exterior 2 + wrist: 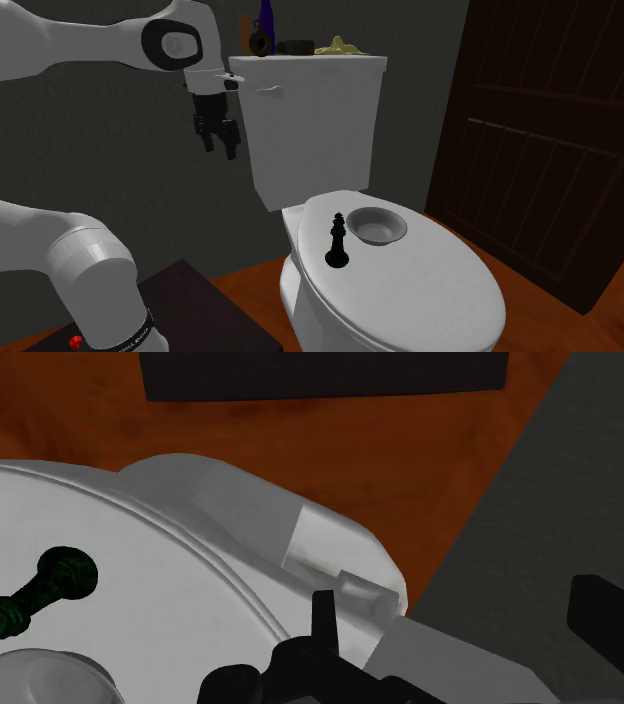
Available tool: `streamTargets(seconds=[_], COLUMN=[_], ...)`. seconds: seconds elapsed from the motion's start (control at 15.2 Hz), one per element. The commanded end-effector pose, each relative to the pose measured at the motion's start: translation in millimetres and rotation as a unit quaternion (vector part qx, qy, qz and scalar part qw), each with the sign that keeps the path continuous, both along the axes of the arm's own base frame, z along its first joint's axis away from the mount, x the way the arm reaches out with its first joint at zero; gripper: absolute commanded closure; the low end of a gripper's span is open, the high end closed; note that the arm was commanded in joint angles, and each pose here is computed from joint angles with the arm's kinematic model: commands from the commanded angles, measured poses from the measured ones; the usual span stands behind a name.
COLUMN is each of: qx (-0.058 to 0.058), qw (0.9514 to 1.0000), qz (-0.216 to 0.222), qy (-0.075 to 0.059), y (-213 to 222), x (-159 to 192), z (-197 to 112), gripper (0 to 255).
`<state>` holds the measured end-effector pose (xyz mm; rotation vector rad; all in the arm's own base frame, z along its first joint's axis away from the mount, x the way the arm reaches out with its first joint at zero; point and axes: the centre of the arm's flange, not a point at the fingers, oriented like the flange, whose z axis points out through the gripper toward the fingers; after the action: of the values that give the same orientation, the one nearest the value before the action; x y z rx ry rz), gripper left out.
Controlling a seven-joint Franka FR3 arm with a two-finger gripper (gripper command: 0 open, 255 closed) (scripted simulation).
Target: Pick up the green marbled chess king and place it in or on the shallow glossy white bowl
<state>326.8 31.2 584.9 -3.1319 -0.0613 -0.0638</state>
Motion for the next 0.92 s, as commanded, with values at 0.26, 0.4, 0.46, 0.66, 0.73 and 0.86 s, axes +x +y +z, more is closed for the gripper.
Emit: streamTargets(seconds=[0.26,0.4,0.46,0.66,0.73,0.86], qx=[-0.011,-0.017,-0.019,-0.028,-0.031,-0.036], qw=[0.9998,0.9995,0.9993,0.9986,0.9982,0.9976], qz=[-0.002,-0.004,-0.004,-0.006,-0.007,-0.008], qy=[0.018,0.027,0.032,0.046,0.050,0.059], y=[-42,-64,-74,-107,-118,-139], x=[24,36,42,59,65,76], z=[-19,-28,-32,-46,-51,-60], gripper=[0,0,0,0,0,0])
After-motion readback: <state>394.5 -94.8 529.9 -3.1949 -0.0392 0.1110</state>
